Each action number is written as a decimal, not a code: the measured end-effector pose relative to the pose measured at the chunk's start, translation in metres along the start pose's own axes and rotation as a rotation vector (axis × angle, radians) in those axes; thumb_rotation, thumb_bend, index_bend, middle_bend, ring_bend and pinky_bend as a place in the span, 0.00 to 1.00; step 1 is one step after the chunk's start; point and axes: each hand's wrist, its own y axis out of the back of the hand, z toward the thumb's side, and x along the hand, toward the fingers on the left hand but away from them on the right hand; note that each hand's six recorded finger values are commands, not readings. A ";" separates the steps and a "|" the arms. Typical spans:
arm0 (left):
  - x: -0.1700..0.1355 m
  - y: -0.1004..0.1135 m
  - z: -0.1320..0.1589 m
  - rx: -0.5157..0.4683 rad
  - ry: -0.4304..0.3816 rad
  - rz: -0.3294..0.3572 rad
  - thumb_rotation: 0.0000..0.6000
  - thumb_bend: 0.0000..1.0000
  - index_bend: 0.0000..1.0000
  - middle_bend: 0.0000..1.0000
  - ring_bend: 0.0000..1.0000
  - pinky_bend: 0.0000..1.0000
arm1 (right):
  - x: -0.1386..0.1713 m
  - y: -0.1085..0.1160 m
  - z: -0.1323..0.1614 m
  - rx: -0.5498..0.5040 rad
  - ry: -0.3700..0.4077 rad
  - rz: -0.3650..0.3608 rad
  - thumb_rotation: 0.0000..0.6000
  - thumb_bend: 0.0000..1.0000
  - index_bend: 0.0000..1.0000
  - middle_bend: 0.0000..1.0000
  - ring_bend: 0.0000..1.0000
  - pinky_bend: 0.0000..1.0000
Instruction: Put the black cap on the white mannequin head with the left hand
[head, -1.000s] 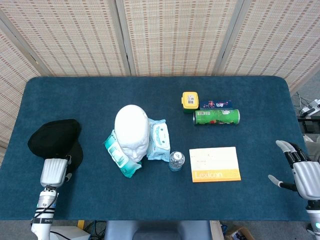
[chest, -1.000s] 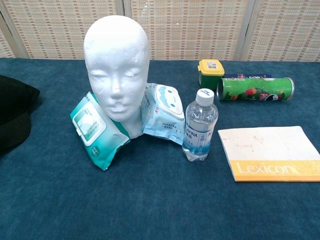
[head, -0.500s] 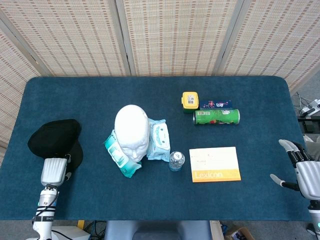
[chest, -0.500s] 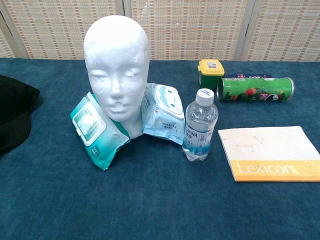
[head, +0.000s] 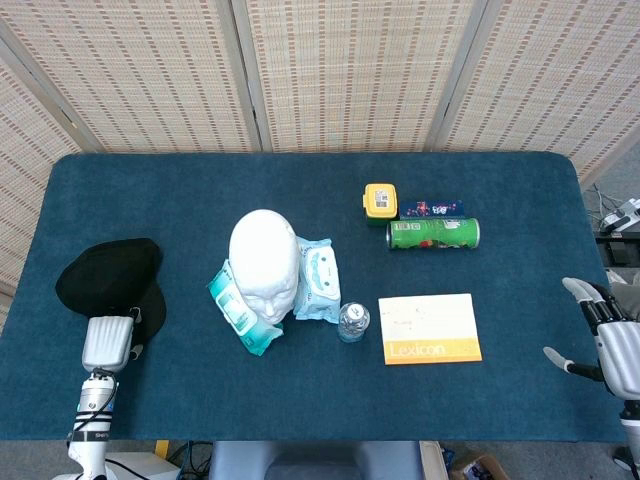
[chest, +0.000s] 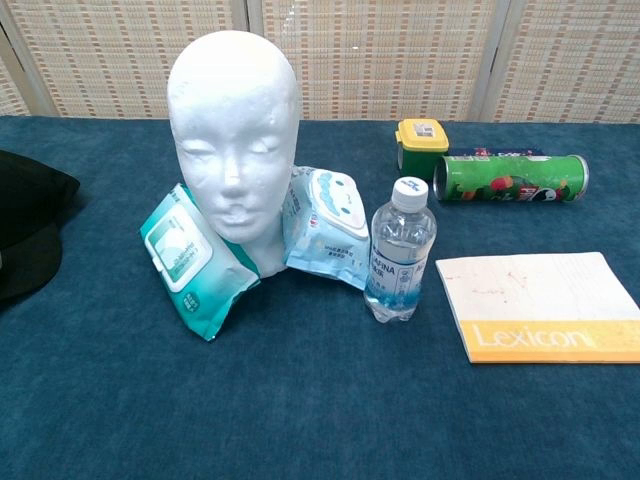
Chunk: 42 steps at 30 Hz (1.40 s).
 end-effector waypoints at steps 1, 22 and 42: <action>0.001 0.000 0.000 0.001 0.002 0.002 1.00 0.09 0.45 0.75 0.42 0.60 | 0.000 0.000 0.000 0.000 0.000 0.000 1.00 0.00 0.05 0.17 0.14 0.40; 0.007 -0.001 -0.016 0.002 0.074 0.102 1.00 0.09 0.46 0.75 0.43 0.60 | 0.000 -0.002 0.002 0.006 0.003 0.005 1.00 0.00 0.05 0.18 0.14 0.40; 0.008 0.014 -0.033 -0.099 0.125 0.264 1.00 0.09 0.42 0.54 0.27 0.55 | 0.000 -0.002 0.002 0.009 0.004 0.005 1.00 0.00 0.05 0.19 0.14 0.40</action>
